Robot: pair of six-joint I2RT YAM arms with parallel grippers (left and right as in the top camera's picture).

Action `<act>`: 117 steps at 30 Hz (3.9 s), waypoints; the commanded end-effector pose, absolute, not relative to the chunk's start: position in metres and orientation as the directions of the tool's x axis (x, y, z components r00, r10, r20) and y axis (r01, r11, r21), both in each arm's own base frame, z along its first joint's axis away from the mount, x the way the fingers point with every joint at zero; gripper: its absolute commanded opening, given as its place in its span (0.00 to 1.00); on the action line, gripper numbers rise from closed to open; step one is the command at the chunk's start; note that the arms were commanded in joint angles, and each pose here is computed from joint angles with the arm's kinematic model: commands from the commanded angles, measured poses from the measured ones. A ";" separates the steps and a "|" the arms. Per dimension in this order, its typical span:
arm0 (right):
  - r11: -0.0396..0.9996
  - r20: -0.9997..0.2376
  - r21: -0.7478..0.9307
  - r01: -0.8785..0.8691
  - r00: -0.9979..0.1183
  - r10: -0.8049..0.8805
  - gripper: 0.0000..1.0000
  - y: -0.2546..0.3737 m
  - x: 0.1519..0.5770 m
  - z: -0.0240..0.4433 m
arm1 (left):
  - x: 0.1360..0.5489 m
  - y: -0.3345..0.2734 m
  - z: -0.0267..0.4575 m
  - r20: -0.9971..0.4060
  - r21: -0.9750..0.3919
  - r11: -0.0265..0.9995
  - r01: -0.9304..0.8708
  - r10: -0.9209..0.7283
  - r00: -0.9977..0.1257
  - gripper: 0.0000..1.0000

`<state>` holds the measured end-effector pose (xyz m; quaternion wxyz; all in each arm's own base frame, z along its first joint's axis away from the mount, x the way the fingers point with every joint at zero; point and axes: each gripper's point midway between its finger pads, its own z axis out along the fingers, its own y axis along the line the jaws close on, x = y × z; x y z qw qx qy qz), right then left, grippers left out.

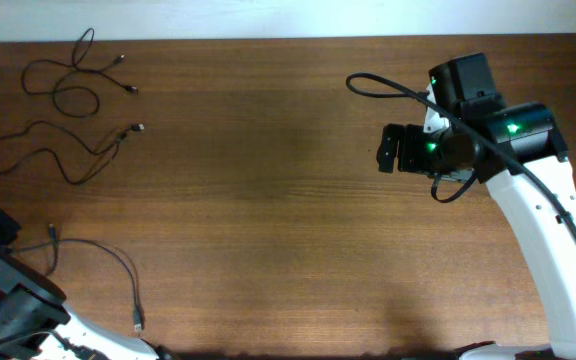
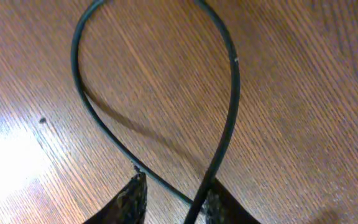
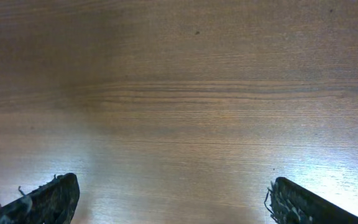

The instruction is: Untangle cables

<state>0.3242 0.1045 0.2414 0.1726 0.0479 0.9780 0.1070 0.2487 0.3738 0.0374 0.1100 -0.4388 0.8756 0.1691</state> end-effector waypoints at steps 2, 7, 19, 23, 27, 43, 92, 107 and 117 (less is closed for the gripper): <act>0.972 -0.335 0.231 0.043 -0.934 0.121 0.99 0.107 0.326 0.244 | 0.250 0.374 0.034 -0.337 0.196 0.568 -0.799 -0.726 -0.599 0.96; 0.972 -0.335 0.231 0.043 -0.934 0.121 0.99 0.107 0.326 0.244 | 0.271 0.372 0.054 -0.368 0.094 0.604 -0.791 -0.717 -0.592 0.99; 0.972 -0.333 0.232 0.043 -0.935 0.121 0.99 0.107 0.326 0.244 | 0.343 0.340 0.192 -0.566 -0.352 0.661 -0.662 -0.714 -0.413 0.99; 0.962 -0.319 0.272 0.027 -0.941 0.116 0.99 0.115 0.323 0.245 | 0.355 0.307 0.252 -0.518 -0.597 0.563 -0.571 -0.814 -0.262 0.99; 0.961 -0.317 0.275 0.026 -0.941 0.116 0.99 0.116 0.323 0.245 | 0.375 0.249 0.295 -0.477 -0.749 0.578 -0.325 -0.810 -0.342 0.99; 0.946 -0.284 0.323 0.012 -0.953 0.109 0.98 0.125 0.316 0.245 | 0.403 0.062 0.219 -0.307 -0.490 0.762 -0.424 -0.606 -0.734 0.99; 0.986 -0.514 0.144 0.084 -0.845 0.147 0.99 0.031 0.154 0.282 | 0.283 -0.102 0.287 -0.540 -0.220 0.946 0.238 0.085 -0.837 0.99; 0.986 -0.509 0.144 0.083 -0.849 0.146 0.99 0.035 0.166 0.264 | 0.183 -0.074 0.328 -0.807 -0.191 0.935 0.300 0.024 -0.590 0.99; 0.986 -0.509 0.144 0.083 -0.849 0.146 0.98 0.035 0.166 0.264 | 0.182 -0.074 0.329 -0.810 -0.191 0.934 0.301 0.023 -0.586 0.99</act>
